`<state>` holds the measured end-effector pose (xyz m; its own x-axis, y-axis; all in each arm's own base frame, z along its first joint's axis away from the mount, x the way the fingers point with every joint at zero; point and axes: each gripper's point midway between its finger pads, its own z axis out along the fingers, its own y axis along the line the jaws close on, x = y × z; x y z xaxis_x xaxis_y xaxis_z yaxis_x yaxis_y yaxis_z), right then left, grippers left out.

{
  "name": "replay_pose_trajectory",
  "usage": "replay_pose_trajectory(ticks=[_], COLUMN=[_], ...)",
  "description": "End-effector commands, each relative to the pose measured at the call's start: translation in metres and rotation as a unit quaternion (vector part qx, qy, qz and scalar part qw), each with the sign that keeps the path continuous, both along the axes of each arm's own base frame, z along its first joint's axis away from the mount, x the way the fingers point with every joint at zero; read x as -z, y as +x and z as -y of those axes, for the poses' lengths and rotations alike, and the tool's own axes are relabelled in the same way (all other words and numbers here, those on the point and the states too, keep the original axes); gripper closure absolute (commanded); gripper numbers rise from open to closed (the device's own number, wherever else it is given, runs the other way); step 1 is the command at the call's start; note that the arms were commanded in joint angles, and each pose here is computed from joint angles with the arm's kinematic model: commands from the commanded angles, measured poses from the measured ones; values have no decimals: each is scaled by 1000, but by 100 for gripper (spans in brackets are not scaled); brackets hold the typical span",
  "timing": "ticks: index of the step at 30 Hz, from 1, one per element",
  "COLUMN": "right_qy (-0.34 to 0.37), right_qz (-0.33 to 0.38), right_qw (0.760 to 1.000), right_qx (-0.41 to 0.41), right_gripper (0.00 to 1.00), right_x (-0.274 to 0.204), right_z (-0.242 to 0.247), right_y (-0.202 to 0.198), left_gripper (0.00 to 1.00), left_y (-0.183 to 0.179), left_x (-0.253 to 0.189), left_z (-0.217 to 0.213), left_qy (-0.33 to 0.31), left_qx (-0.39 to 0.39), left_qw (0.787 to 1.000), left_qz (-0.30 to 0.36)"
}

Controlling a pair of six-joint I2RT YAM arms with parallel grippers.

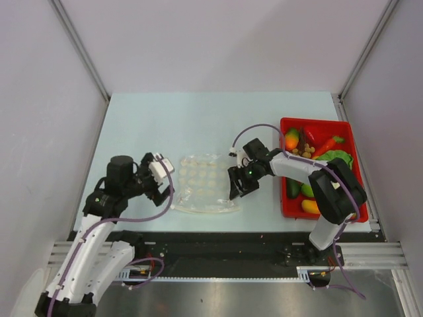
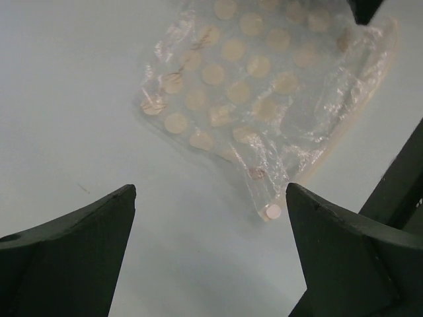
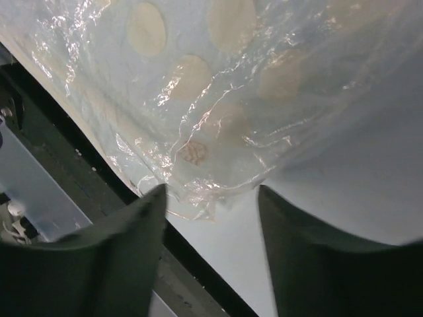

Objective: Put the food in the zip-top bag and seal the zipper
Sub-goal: Open the zipper of the food storage bag at the center of the board.

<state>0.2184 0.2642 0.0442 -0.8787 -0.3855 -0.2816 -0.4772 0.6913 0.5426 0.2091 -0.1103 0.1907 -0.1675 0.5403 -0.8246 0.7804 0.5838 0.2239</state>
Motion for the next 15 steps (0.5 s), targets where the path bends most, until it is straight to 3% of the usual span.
replay_pose_trajectory(ticks=[1, 2, 3, 4, 5, 11, 15], right_qy=[63, 71, 77, 94, 101, 149, 158], right_qz=[-22, -30, -38, -52, -59, -82, -93], right_qw=[998, 997, 996, 994, 993, 985, 983], right_qx=[3, 7, 11, 13, 14, 11, 17], right_gripper=[53, 71, 78, 95, 100, 100, 100], right_x=[-12, -12, -14, -17, -19, -36, -41], right_z=[-18, -18, -17, -16, -15, -15, -16], right_y=[16, 18, 21, 25, 27, 32, 32], left_gripper=[2, 3, 6, 8, 10, 16, 19], left_y=[-5, -6, -13, -11, -11, -23, -34], left_x=[25, 26, 34, 30, 28, 40, 66], left_z=[17, 19, 29, 35, 38, 80, 104], left_qy=[82, 91, 98, 101, 108, 122, 142], left_qx=[100, 112, 140, 153, 160, 249, 289], left_qw=[990, 987, 982, 977, 972, 939, 927], left_qz=[62, 75, 82, 110, 131, 203, 193])
